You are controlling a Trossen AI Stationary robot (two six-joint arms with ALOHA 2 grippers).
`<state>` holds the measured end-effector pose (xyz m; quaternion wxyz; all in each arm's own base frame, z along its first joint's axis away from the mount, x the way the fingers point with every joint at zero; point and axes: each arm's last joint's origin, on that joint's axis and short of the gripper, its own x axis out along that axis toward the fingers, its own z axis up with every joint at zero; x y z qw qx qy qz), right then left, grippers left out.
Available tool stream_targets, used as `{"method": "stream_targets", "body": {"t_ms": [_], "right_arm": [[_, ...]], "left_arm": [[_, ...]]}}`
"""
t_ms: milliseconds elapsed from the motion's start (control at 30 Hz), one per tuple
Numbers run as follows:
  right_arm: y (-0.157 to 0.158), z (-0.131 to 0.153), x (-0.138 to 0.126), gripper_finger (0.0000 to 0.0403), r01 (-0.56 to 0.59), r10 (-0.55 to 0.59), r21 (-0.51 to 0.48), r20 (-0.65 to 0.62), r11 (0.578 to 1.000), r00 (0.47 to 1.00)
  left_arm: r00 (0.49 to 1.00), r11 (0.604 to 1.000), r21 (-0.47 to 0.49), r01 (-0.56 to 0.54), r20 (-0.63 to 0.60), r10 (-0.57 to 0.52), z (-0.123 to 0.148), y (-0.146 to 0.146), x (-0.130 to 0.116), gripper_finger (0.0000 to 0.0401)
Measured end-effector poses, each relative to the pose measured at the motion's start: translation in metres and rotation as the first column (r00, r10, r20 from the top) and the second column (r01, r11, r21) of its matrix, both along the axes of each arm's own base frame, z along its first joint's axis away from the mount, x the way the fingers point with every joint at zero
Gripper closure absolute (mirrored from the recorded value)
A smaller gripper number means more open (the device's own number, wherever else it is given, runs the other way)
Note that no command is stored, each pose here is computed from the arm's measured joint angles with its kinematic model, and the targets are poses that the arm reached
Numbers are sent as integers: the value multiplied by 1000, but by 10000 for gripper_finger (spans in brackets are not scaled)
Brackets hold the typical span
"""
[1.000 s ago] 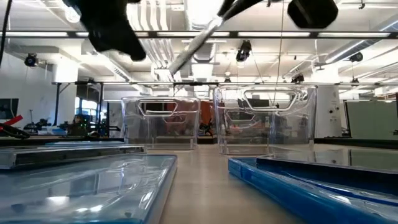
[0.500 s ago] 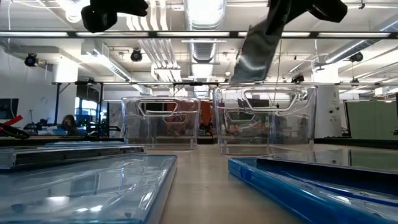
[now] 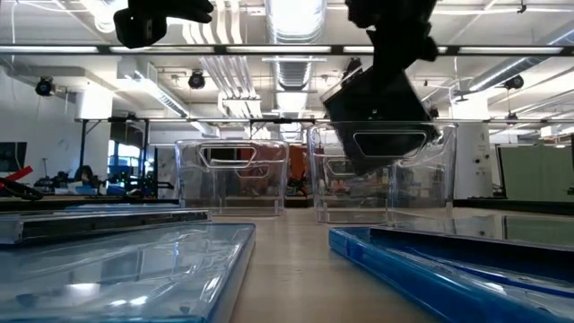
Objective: Pick & place jewel cases by type
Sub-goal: Put the black CD case into the right transparent bin
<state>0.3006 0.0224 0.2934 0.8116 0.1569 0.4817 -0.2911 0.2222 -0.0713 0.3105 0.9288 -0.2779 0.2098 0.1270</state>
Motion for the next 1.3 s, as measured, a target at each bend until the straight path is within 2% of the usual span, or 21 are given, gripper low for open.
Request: {"method": "stream_targets", "body": {"t_ms": [133,200,267,333,400,533,633,800,900,1000,1133,1300], "right_arm": [[-12,-3,11,385,-66,63,97,40,993,997],[-20,-5,14,385,-58,47,171,69,984,997],[-34,-10,14,385,44,-64,251,71,967,995],[-51,-20,9,385,173,-196,327,39,929,980],[-66,-30,6,385,232,-258,378,19,896,966],[-83,-44,10,385,158,-244,498,111,852,963],[-89,-54,11,385,122,-258,586,155,801,954],[-97,-77,-1,383,222,-339,620,77,753,938],[-98,-87,-6,366,257,-362,629,42,734,931],[-96,-91,-8,330,278,-372,607,30,744,928],[-89,-89,-8,263,330,-402,481,50,812,914],[-82,-69,-1,185,317,-358,293,97,902,929]], "left_arm": [[1000,1000,-15,-8,1,8,0,0,0,364],[1000,1000,-27,-15,1,15,0,0,0,364],[1000,999,-39,-22,-2,21,-1,0,0,364],[1000,998,-50,-27,-1,27,-1,0,0,364],[999,998,-61,-33,0,33,-1,0,0,364],[999,997,-66,-36,-1,36,-2,0,0,364],[999,997,-65,-36,-1,36,-2,0,0,364],[999,997,-65,-37,-1,37,-2,0,0,364],[999,998,-55,-33,-1,33,-2,0,0,364],[1000,999,-33,-29,-2,29,-2,0,0,364],[1000,999,-22,-24,-4,24,-2,0,0,364],[1000,1000,-14,-19,-5,19,-2,0,0,364]]}}
